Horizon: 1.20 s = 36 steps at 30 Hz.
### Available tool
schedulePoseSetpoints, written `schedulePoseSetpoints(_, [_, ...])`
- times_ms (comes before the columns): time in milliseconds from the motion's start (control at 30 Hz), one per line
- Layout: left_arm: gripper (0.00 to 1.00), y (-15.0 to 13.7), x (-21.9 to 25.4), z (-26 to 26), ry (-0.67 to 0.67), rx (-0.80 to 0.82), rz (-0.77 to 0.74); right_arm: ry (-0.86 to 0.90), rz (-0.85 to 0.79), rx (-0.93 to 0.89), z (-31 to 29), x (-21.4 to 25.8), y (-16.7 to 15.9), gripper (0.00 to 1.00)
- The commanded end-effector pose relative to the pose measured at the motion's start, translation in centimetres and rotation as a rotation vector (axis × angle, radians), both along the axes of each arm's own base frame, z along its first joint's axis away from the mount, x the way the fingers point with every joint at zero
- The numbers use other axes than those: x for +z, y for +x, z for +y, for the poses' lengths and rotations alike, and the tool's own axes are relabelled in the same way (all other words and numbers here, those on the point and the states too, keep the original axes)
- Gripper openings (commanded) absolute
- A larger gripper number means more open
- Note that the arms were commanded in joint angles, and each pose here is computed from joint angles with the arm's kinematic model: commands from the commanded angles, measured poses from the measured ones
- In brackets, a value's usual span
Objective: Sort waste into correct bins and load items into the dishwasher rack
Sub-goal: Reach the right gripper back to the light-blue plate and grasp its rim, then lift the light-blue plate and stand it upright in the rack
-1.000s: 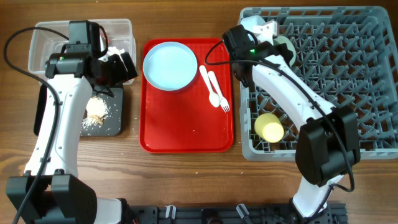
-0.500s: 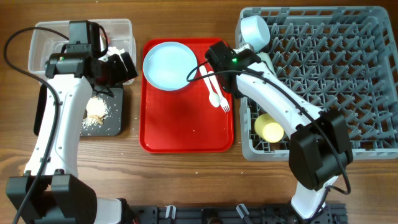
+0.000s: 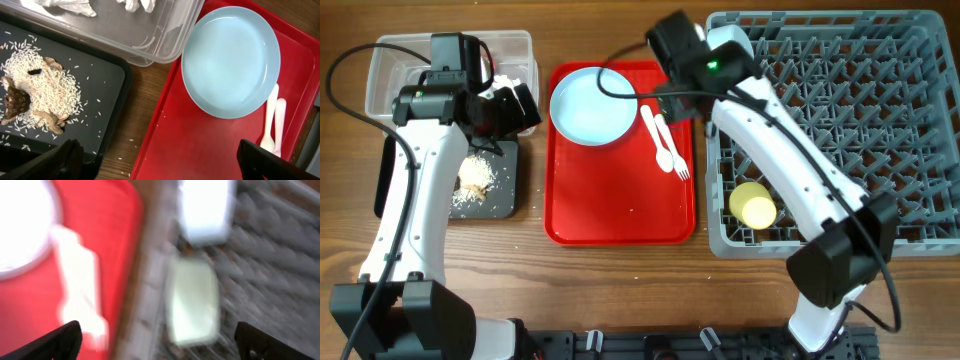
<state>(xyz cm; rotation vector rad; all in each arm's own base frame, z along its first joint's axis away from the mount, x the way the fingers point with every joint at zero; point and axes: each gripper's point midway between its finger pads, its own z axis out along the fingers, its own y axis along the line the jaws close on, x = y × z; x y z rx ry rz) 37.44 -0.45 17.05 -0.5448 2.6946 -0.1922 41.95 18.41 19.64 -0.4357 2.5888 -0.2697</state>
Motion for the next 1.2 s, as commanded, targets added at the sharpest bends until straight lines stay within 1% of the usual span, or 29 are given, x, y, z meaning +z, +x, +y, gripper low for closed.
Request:
schedulePoseSetpoints(0, [1.0, 0.1, 0.3, 0.4, 0.014, 0.004, -0.007, 0.341, 0.023, 0.232, 7.0, 2.9, -0.8, 1.0])
schedulePoseSetpoints(67, [1.0, 0.1, 0.3, 0.4, 0.014, 0.004, -0.007, 0.469, 0.013, 0.262, 9.6, 2.8, 0.1, 1.0])
schedulePoseSetpoints(100, [1.0, 0.1, 0.3, 0.4, 0.014, 0.004, -0.008, 0.506, 0.006, 0.234, 10.1, 2.6, 0.6, 1.0])
schedulePoseSetpoints(133, [1.0, 0.1, 0.3, 0.4, 0.014, 0.004, -0.007, 0.559, 0.001, 0.158, 10.6, 1.9, 1.6, 0.98])
schedulePoseSetpoints(167, [1.0, 0.1, 0.3, 0.4, 0.014, 0.004, -0.007, 0.623, 0.01, 0.056, 11.2, 0.4, 2.6, 0.88])
schedulePoseSetpoints(200, [1.0, 0.1, 0.3, 0.4, 0.014, 0.004, -0.007, 0.642, 0.02, -0.007, 11.2, -0.8, 3.1, 0.82])
schedulePoseSetpoints(233, [1.0, 0.1, 0.3, 0.4, 0.014, 0.004, -0.007, 0.649, 0.037, -0.106, 10.9, -2.5, 3.6, 0.76])
schedulePoseSetpoints(300, [1.0, 0.1, 0.3, 0.4, 0.014, 0.004, -0.007, 0.645, 0.065, -0.227, 10.4, -5.0, 4.1, 0.71])
schedulePoseSetpoints(400, [1.0, 0.1, 0.3, 0.4, 0.014, 0.004, -0.008, 0.635, 0.138, -0.32, 10.5, -9.2, 4.1, 0.67])
schedulePoseSetpoints(467, [1.0, 0.1, 0.3, 0.4, 0.014, 0.004, -0.007, 0.632, 0.191, -0.342, 10.9, -11.3, 3.7, 0.62])
schedulePoseSetpoints(600, [1.0, 0.1, 0.3, 0.4, 0.014, 0.004, -0.008, 0.614, 0.276, -0.366, 11.2, -14.8, 2.9, 0.6])
schedulePoseSetpoints(700, [1.0, 0.1, 0.3, 0.4, 0.014, 0.004, -0.007, 0.581, 0.312, -0.383, 10.9, -16.7, 2.3, 0.59])
schedulePoseSetpoints(833, [1.0, 0.1, 0.3, 0.4, 0.014, 0.004, -0.007, 0.549, 0.351, -0.391, 10.9, -18.6, 1.5, 0.51])
schedulePoseSetpoints(967, [1.0, 0.1, 0.3, 0.4, 0.014, 0.004, -0.008, 0.529, 0.372, -0.381, 11.5, -19.9, 0.8, 0.36])
schedulePoseSetpoints(1000, [1.0, 0.1, 0.3, 0.4, 0.014, 0.004, -0.007, 0.525, 0.376, -0.377, 11.6, -20.0, 0.6, 0.27])
schedulePoseSetpoints(1033, [1.0, 0.1, 0.3, 0.4, 0.014, 0.004, -0.008, 0.52, 0.38, -0.371, 11.8, -20.2, 0.5, 0.24])
schedulePoseSetpoints(1067, [1.0, 0.1, 0.3, 0.4, 0.014, 0.004, -0.007, 0.517, 0.382, -0.366, 11.9, -20.3, 0.3, 0.15])
schedulePoseSetpoints(1133, [1.0, 0.1, 0.3, 0.4, 0.014, 0.004, -0.008, 0.51, 0.39, -0.365, 12.0, -20.4, 0.0, 0.04])
schedulePoseSetpoints(1167, [1.0, 0.1, 0.3, 0.4, 0.014, 0.004, -0.007, 0.506, 0.392, -0.366, 11.9, -20.5, 0.0, 0.04])
